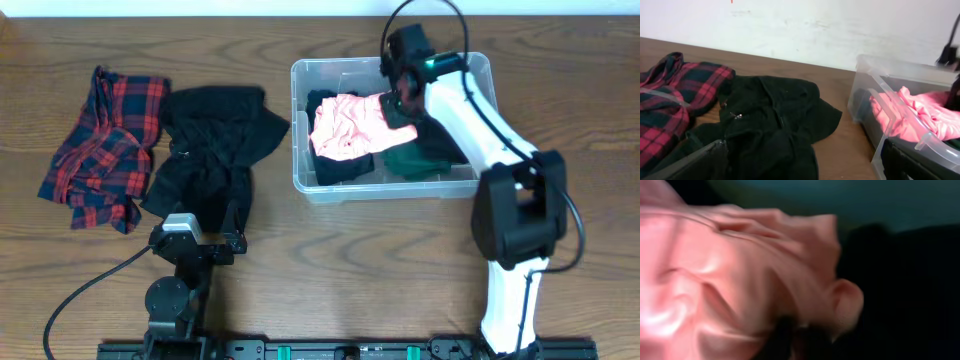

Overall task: Pack container
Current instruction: 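Press the pink cloth flat with right gripper and release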

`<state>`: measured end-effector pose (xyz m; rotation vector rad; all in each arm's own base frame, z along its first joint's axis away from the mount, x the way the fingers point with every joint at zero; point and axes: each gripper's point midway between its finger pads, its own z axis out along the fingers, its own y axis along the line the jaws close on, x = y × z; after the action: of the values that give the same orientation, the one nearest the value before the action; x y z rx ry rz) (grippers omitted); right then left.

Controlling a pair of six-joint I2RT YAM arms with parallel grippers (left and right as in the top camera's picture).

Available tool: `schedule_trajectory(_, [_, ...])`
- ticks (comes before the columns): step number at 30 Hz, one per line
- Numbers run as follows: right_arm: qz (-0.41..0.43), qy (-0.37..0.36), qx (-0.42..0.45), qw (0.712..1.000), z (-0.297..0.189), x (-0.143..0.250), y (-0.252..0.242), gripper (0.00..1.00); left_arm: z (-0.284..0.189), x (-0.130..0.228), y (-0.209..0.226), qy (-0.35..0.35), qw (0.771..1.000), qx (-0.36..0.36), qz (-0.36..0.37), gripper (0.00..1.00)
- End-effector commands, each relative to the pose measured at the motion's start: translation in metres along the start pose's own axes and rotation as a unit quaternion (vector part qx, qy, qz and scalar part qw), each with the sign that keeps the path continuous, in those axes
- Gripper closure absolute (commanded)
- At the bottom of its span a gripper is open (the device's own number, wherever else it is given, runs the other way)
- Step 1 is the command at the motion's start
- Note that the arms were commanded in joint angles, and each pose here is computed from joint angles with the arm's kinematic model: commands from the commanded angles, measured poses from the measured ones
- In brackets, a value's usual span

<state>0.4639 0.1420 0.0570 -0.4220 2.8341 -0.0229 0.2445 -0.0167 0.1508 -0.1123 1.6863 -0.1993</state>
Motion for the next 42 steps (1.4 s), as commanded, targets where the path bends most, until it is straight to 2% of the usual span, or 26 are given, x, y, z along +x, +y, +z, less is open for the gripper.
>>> schedule_trajectory(1, [0.003, 0.026, -0.01, 1.0, 0.022, 0.01, 0.006, 0.94, 0.001, 0.016, 0.007, 0.025, 1.0, -0.015, 0.003, 0.02])
schedule_trajectory(7, [0.004, 0.01, -0.013, 1.0, 0.006, 0.002, 0.006, 0.96, 0.001, 0.016, 0.007, 0.025, 1.0, -0.015, 0.003, 0.02])
schedule_trajectory(11, [0.007, -0.016, -0.013, 1.0, -0.025, -0.006, 0.003, 0.91, 0.001, 0.016, 0.007, 0.025, 1.0, -0.015, 0.003, 0.02])
schedule_trajectory(13, [0.009, -0.032, -0.013, 0.999, -0.043, -0.01, 0.0, 0.85, 0.001, 0.016, 0.007, 0.025, 1.0, -0.015, 0.003, 0.02])
schedule_trajectory(14, [0.01, -0.041, -0.013, 0.999, -0.053, -0.011, -0.001, 0.75, 0.001, 0.016, 0.007, 0.025, 1.0, -0.015, 0.003, 0.02])
schedule_trajectory(16, [0.01, -0.052, -0.012, 0.999, -0.07, -0.012, -0.002, 0.64, 0.001, 0.016, 0.007, 0.025, 1.0, -0.015, 0.003, 0.02])
schedule_trajectory(19, [0.011, -0.051, 0.0, 0.999, -0.085, -0.006, -0.007, 0.59, 0.001, 0.016, 0.007, 0.025, 1.0, -0.015, 0.003, 0.02])
schedule_trajectory(23, [0.017, -0.022, 0.012, 1.0, -0.085, 0.009, -0.016, 0.59, 0.001, 0.016, 0.007, 0.025, 1.0, -0.015, 0.003, 0.02])
schedule_trajectory(33, [0.092, 0.025, 0.032, 0.995, -0.076, 0.037, -0.061, 0.69, 0.001, 0.016, 0.007, 0.025, 1.0, -0.015, 0.003, 0.02])
schedule_trajectory(42, [0.095, 0.023, -0.001, 0.995, -0.031, 0.05, -0.049, 0.71, 0.001, 0.016, 0.007, 0.025, 1.0, -0.015, 0.003, 0.02])
